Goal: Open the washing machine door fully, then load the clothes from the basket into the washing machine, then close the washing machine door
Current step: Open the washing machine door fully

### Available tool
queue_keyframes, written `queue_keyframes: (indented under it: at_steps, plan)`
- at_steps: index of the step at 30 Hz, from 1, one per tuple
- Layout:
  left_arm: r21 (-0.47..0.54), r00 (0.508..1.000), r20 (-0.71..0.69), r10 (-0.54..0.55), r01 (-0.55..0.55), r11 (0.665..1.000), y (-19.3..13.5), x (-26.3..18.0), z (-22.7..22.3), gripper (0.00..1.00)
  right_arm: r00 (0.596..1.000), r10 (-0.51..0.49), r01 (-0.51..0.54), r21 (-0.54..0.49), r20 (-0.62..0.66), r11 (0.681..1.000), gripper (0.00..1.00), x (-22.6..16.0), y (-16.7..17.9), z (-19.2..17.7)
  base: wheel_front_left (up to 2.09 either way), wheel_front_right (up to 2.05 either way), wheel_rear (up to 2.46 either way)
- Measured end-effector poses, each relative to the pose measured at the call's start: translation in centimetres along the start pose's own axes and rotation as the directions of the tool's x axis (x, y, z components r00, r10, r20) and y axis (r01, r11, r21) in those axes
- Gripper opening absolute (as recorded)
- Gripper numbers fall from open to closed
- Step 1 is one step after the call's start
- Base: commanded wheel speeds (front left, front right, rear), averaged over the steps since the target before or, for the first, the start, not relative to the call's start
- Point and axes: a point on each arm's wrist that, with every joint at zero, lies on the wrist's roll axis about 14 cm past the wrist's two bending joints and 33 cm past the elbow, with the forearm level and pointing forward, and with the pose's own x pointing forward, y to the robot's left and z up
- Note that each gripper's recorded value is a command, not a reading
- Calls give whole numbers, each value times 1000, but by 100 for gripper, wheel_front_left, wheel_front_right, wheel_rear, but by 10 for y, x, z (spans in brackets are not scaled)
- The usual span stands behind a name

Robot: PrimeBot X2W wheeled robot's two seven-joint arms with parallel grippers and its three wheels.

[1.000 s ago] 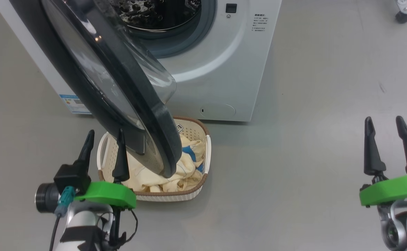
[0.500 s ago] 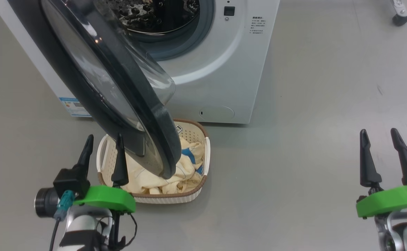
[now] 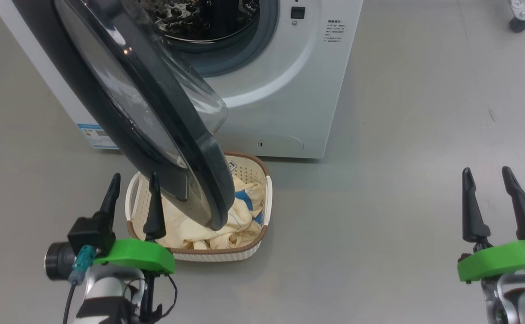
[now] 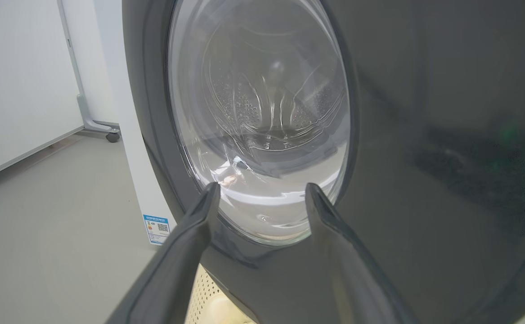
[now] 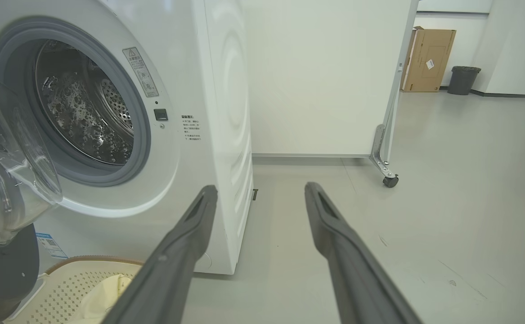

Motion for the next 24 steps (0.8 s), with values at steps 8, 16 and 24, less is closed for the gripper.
queue_keyframes:
  at_steps: [8,16,24]
  plan:
    - [1,1000,5,1,-1,1000,-1,0,2,100,1000,1,-1,-7,3,1000,100,-1,0,2,0,0,0]
    - [-1,1000,7,7,-7,1000,2,1,2,0,1000,0,0,-6,-1,1000,100,-2,0,0,0,0,0]
    - [24,990,119,76,-80,997,23,7,40,0,1000,4,-4,-3,-7,1000,100,-2,2,-2,0,0,0]
